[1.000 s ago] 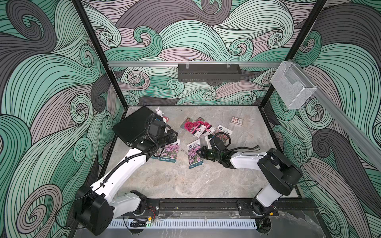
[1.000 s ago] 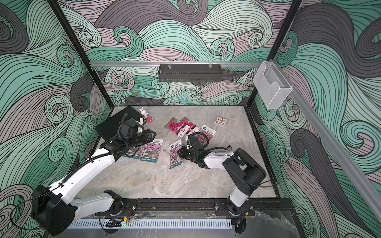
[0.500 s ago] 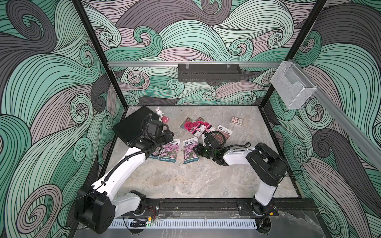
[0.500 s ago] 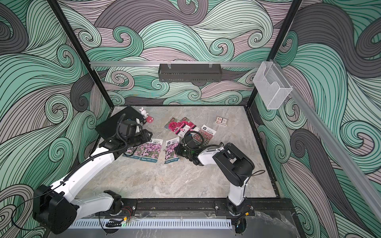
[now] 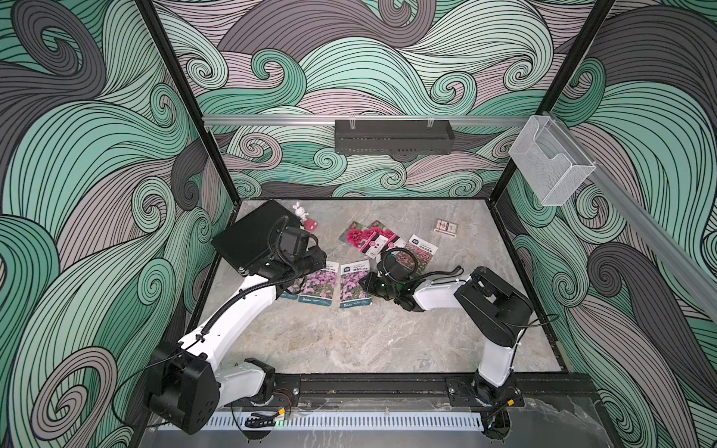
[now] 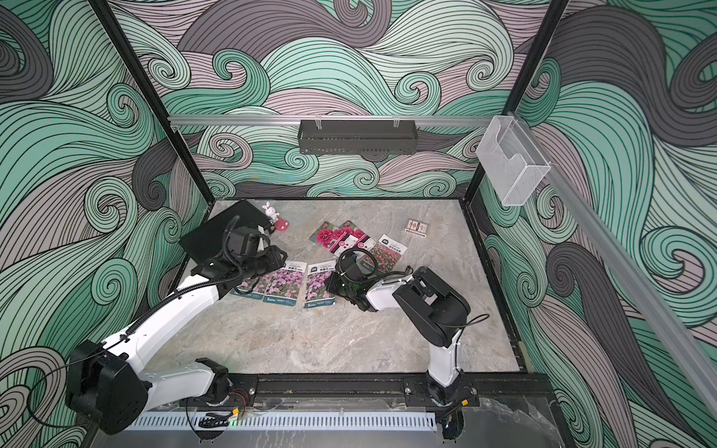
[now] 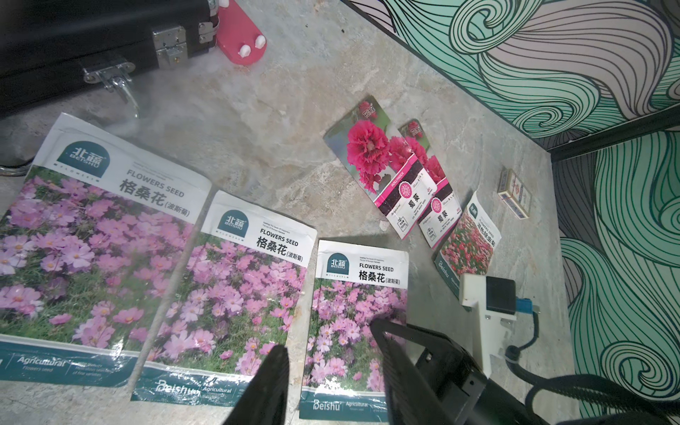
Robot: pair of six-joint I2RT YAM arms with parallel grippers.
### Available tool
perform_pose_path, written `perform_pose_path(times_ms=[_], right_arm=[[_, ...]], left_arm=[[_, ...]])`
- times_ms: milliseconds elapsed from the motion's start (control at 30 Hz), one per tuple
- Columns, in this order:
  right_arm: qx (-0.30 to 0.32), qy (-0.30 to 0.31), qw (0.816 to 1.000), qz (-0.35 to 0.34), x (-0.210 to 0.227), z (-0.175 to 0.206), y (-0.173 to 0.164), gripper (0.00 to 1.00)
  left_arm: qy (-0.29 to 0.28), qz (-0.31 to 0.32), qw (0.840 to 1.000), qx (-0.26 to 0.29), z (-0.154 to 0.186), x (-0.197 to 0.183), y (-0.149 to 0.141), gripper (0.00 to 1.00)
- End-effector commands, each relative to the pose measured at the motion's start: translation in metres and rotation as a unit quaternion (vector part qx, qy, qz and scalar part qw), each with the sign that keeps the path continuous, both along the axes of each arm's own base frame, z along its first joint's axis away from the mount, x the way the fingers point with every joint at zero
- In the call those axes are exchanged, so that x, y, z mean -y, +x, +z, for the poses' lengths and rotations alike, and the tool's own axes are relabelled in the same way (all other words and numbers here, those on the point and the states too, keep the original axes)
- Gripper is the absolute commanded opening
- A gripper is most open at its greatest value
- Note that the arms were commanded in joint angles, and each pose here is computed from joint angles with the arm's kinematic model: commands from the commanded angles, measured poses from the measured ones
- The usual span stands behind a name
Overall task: Arrange the seed packets in a row
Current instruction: Place the seed packet at the center of the board.
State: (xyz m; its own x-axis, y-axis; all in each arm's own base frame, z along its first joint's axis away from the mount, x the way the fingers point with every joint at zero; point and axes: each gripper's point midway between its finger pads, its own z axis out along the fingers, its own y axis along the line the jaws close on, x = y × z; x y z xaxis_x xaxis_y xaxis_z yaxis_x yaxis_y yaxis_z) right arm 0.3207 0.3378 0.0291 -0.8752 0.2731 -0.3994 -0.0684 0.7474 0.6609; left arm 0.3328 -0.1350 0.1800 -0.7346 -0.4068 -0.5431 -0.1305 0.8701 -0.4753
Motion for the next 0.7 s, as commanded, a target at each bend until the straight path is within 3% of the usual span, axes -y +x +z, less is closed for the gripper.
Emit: perform_pose_path(times_ms=[0,133,300,467,667], right_arm=[[-0.002,-0.035,0.999,0.000,0.003,-0.010,-0.001,0.33],[0.004,-0.065,0.998,0.004,0.012,-0.006,-0.002,0.54],[0.029,-0.097,0.995,0.006,0.028,0.007,-0.005,0.67],[0.051,-0.124,0.991,0.006,0.045,0.026,-0.009,0.69],[0.034,-0.134,0.989,0.051,0.044,0.031,-0.025,0.64]], left_arm=[[-0.002,0.003,1.000,-0.009,-0.004,-0.001,0.001,0.44],[-0.001,0.002,1.000,-0.011,-0.006,-0.001,0.001,0.44],[-0.001,0.002,1.000,-0.014,-0.008,-0.001,0.001,0.44],[0.000,0.001,1.000,-0.017,-0.009,-0.002,0.000,0.44],[0.006,-0.001,1.000,-0.021,-0.013,-0.003,-0.001,0.44]])
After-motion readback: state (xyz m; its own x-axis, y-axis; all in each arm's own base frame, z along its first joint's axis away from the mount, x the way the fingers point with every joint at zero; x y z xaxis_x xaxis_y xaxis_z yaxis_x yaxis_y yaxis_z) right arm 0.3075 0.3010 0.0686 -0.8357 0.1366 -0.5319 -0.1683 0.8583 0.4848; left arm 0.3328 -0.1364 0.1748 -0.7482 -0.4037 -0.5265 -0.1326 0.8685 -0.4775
